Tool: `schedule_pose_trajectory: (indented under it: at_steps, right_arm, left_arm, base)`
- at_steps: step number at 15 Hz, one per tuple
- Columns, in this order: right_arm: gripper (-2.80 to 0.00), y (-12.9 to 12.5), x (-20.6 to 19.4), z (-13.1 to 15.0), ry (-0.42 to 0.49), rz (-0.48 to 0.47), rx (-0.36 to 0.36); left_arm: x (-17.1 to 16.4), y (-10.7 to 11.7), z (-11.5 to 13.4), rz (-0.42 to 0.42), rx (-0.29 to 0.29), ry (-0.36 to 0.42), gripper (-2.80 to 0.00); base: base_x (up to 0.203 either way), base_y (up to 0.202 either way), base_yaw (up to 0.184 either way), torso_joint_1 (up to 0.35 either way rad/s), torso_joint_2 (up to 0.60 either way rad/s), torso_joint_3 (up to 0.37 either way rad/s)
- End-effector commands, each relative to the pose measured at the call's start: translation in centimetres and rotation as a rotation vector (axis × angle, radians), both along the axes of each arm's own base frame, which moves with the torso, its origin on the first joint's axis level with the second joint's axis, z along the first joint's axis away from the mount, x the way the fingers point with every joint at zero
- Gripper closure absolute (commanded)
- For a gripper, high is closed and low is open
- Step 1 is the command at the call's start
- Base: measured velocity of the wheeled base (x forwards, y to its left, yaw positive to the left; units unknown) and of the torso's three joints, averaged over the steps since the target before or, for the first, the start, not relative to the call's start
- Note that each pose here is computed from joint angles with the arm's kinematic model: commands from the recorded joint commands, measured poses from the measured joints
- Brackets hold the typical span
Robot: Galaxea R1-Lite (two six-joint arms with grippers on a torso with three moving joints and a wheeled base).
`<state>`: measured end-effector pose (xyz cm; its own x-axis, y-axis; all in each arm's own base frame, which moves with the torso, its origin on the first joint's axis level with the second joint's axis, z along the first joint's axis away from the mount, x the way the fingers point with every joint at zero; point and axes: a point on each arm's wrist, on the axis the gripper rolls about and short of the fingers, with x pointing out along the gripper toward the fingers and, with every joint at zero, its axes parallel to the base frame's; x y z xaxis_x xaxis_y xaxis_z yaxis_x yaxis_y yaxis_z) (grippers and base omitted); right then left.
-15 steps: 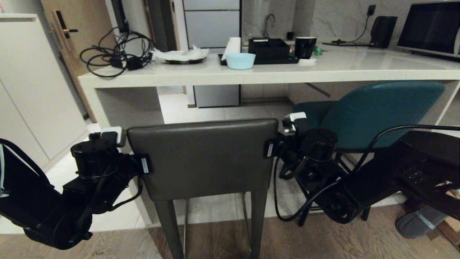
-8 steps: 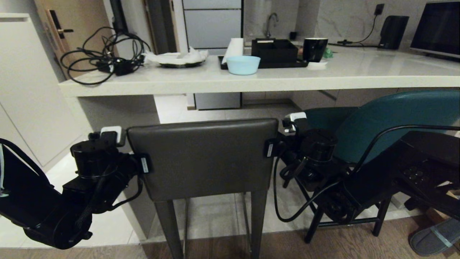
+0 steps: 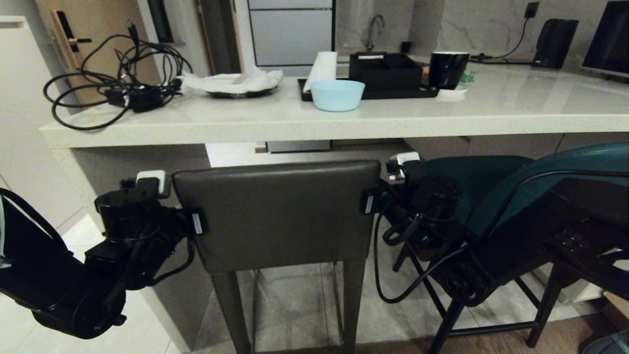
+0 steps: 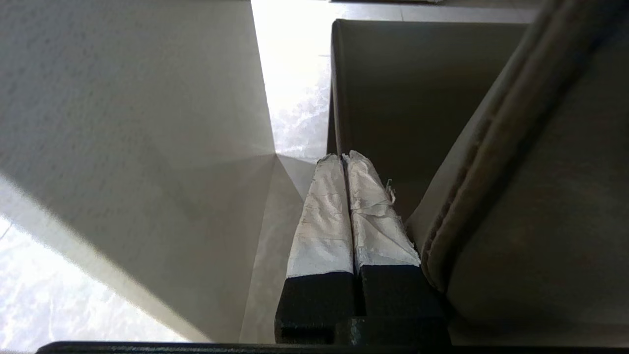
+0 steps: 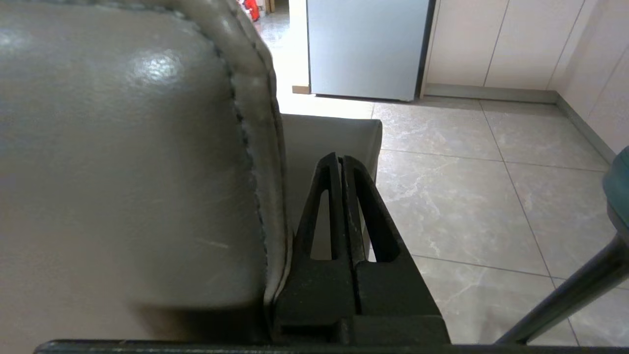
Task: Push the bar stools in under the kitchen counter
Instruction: Push the gray chair back under the dining table
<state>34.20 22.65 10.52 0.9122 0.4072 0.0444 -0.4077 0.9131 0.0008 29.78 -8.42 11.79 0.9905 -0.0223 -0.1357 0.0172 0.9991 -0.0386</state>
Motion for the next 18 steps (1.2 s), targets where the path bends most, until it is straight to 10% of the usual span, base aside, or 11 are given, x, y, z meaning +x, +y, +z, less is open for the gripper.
schedule_pose_trajectory:
  at_steps: [1, 18]
  right_arm:
    - [0.0, -0.1, -0.1, 0.2, -0.004, 0.0, 0.002]
    - [0.0, -2.4, -2.6, 3.0, -0.021, -0.026, 0.019]
  left_arm:
    - [-0.5, -0.2, 0.2, -0.006, -0.002, -0.004, 0.0]
    - [-3.0, 2.4, 1.9, 0.056, -0.013, -0.037, 0.0]
  base:
    - [0.0, 0.0, 0.0, 0.0, 0.0, 0.0]
    - [0.0, 0.0, 0.0, 0.0, 0.0, 0.0]
